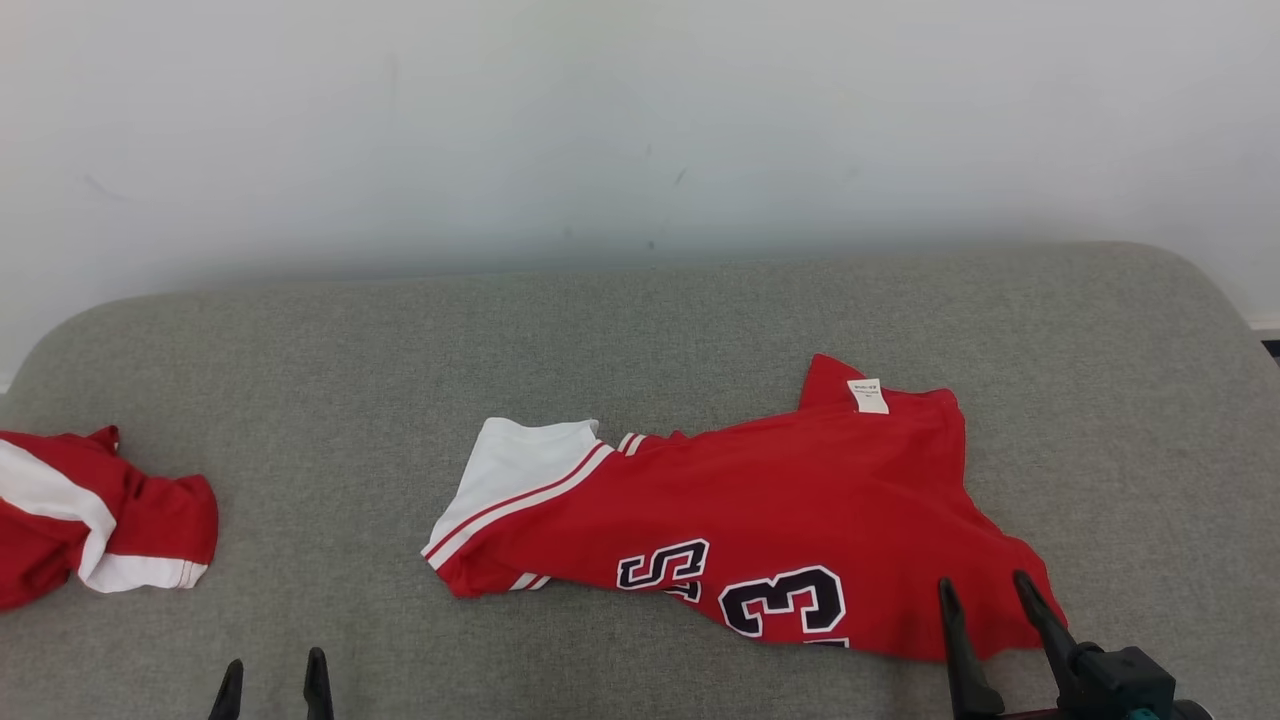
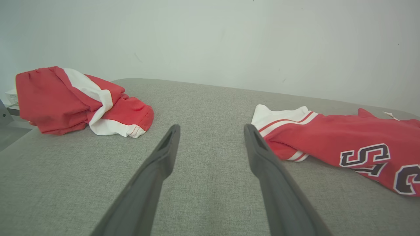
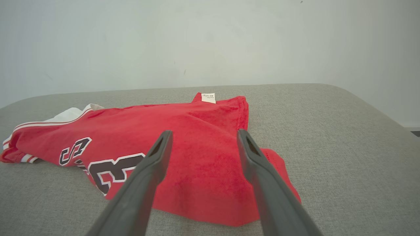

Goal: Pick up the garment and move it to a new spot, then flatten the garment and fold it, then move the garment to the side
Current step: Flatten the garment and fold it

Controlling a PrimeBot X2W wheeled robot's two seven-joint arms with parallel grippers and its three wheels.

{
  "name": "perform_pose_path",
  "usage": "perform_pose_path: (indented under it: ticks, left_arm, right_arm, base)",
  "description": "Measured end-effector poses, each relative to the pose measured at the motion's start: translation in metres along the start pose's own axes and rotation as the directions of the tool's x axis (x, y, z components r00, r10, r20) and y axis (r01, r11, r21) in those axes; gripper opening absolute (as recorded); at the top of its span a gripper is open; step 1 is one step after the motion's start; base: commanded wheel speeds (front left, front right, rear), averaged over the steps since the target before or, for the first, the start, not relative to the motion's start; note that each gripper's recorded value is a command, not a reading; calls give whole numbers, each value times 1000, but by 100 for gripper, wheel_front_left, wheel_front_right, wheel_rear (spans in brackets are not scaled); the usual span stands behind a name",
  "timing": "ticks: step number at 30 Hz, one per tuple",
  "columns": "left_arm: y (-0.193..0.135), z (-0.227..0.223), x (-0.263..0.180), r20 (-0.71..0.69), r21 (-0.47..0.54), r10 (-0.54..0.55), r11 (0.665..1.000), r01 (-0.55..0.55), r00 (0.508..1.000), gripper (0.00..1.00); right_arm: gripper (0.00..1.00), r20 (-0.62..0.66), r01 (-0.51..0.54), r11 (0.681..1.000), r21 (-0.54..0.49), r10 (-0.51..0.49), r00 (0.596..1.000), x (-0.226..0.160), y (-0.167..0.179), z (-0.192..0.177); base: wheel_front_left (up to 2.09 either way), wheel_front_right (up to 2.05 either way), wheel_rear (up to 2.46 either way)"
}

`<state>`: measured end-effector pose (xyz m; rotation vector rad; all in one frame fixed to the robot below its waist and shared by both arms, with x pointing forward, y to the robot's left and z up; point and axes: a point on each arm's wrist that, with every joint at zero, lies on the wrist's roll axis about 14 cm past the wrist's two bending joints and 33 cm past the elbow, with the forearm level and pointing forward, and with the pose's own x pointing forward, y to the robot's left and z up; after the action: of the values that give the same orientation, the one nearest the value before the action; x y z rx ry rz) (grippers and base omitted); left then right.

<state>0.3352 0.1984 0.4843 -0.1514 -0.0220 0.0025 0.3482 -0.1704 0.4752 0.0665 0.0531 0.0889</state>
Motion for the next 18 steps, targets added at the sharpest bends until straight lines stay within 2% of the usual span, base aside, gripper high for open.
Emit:
perform_pose_path:
  ticks: [18]
  left_arm:
    - [-8,-10,3,-31,-8,-25,1000,24,999,100]
  right_arm:
    - [100,-7,1,1000,11,-1,1000,1,0,-4]
  base:
    - [0,0,0]
